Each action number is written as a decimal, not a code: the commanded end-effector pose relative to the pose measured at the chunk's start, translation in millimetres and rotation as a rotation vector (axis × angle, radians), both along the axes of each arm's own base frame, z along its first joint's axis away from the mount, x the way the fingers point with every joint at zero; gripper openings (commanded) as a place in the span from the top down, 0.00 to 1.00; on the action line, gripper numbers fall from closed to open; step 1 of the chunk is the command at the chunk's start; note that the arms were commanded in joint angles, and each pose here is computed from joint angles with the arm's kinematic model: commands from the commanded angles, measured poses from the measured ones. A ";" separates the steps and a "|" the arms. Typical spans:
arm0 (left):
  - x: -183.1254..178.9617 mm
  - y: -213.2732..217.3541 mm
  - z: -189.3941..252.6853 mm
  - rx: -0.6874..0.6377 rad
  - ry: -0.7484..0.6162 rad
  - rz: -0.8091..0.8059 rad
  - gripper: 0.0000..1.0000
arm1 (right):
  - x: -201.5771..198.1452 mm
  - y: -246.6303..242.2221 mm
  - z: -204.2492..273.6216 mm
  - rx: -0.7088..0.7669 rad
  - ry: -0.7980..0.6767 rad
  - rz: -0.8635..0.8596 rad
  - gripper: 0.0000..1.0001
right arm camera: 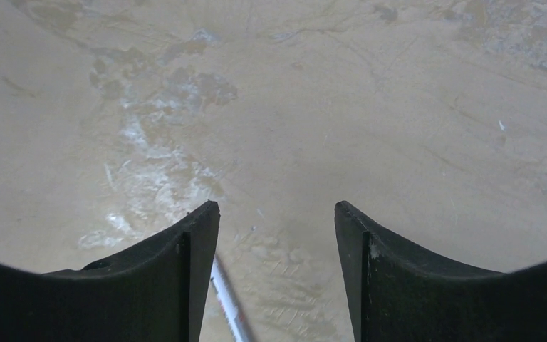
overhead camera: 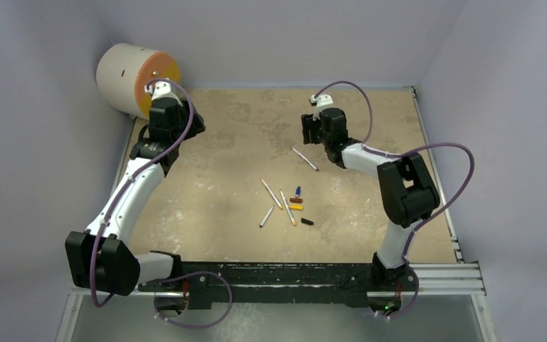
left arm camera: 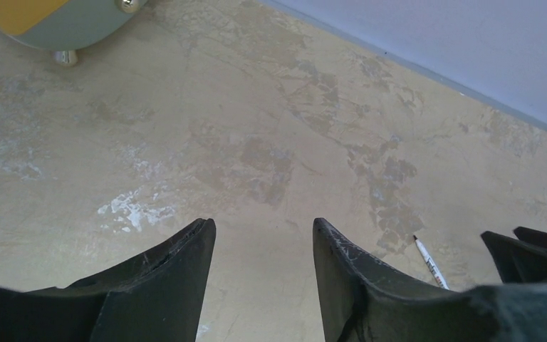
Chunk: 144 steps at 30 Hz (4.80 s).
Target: Insert the pens into the pen caps
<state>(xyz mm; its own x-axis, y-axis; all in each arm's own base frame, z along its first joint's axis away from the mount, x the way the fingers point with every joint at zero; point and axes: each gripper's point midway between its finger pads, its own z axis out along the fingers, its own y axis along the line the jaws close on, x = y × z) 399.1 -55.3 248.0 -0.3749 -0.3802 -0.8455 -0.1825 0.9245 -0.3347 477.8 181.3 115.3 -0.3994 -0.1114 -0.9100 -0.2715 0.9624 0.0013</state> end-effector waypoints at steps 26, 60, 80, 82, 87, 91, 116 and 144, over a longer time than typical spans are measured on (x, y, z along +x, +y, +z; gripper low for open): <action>8.7 3.1 -3.3 -0.033 -0.014 0.053 0.52 | -29.7 18.4 -70.8 -0.111 0.095 0.254 0.40; 10.3 -15.1 -5.6 -0.078 0.023 -0.028 0.58 | -170.4 17.5 -9.4 0.046 0.220 0.127 0.32; 10.2 -17.6 -12.0 -0.061 0.053 -0.054 0.61 | -182.5 11.4 -49.3 -0.086 0.472 0.098 0.42; 10.2 -18.1 -12.9 -0.062 0.059 -0.056 0.62 | -183.7 11.6 -53.8 -0.090 0.490 0.099 0.43; 9.8 -18.2 -12.5 -0.057 0.062 -0.061 0.62 | -182.9 13.4 -57.4 -0.095 0.494 0.110 0.37; 9.2 -16.4 -12.8 -0.047 0.065 -0.055 0.62 | -179.6 15.3 -55.0 -0.107 0.489 0.121 0.36; 10.2 -14.7 -20.3 -0.031 0.094 -0.053 0.63 | -178.8 23.8 -75.8 -0.171 0.532 0.157 0.35; 12.4 -34.5 -16.2 -0.120 0.072 -0.121 0.64 | -118.1 49.0 -71.1 -0.202 0.443 0.107 1.00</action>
<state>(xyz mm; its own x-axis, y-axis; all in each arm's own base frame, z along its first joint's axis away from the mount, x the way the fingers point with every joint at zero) 399.9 -71.5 203.9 -0.5265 -0.3875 -0.7567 -0.1843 0.9209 -0.3434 336.6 222.4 20.1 -0.7671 -0.3442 -0.5414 -0.3928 0.9192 -0.0279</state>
